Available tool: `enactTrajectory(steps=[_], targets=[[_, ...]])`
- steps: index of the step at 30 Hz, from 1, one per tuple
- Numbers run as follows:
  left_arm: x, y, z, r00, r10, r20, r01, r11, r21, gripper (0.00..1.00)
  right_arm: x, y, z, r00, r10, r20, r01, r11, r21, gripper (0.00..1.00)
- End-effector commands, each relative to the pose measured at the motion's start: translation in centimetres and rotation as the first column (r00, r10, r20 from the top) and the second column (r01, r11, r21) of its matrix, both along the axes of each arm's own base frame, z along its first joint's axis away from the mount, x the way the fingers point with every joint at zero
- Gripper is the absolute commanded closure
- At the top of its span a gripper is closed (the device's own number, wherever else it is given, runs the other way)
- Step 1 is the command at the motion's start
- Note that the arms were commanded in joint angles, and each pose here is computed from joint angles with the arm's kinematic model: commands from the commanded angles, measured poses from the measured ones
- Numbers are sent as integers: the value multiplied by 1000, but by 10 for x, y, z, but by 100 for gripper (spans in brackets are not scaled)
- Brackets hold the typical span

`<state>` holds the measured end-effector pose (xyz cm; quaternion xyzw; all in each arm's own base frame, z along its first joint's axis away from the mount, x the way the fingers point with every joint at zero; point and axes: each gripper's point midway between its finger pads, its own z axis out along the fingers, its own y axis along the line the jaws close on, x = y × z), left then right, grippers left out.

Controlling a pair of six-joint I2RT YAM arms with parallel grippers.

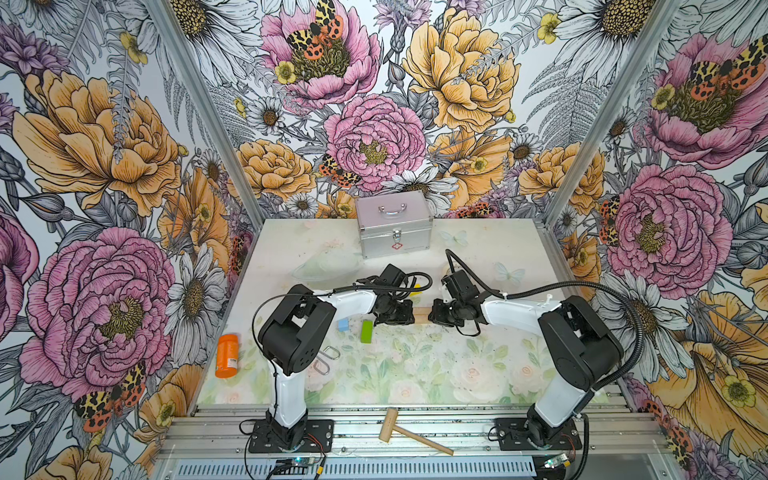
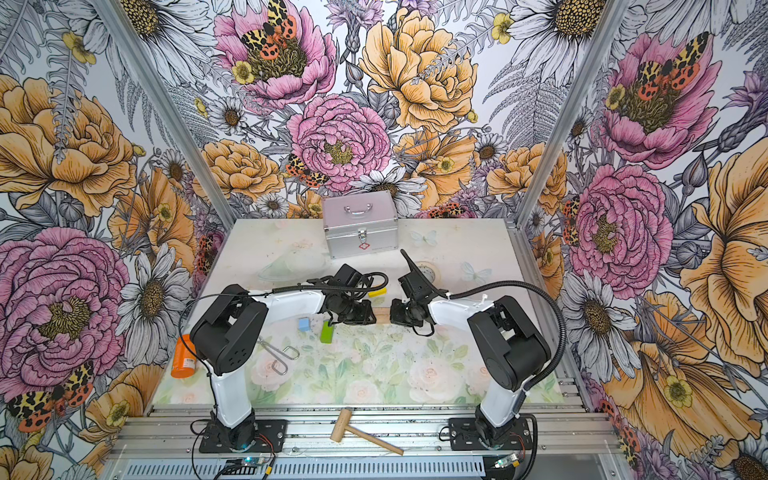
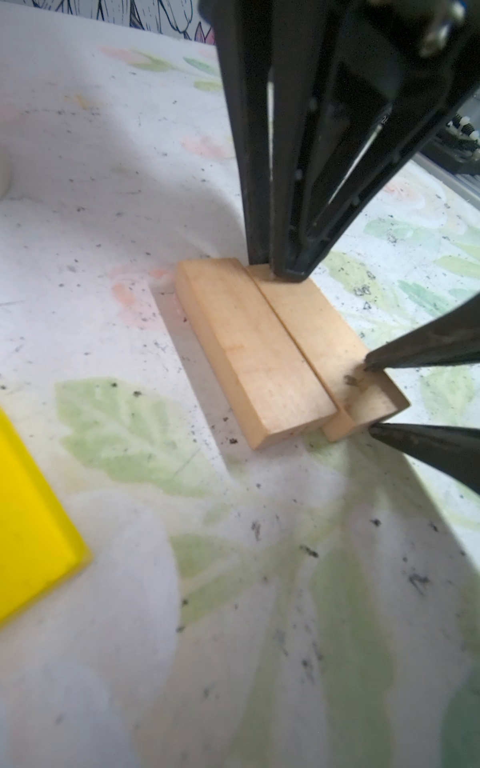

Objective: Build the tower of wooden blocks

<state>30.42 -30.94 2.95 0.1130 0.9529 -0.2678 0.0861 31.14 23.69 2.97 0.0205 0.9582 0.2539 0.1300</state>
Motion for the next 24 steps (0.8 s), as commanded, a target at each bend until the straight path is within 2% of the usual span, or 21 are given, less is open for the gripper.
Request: enactTrajectory(steps=[1,12,24], targets=[[13,-3,2,999,19,37,-19,1000,-6,74,1,-4,-6,1000,-9,-7,9,1000,-18,83],[12,-1,3,999,22,44,-22,1000,-3,67,-1,-5,-2,1000,-10,1,10,1000,-14,74],[10,2,9,998,26,56,-26,1000,-6,63,-4,-8,1,1000,-16,6,16,1000,-13,72]])
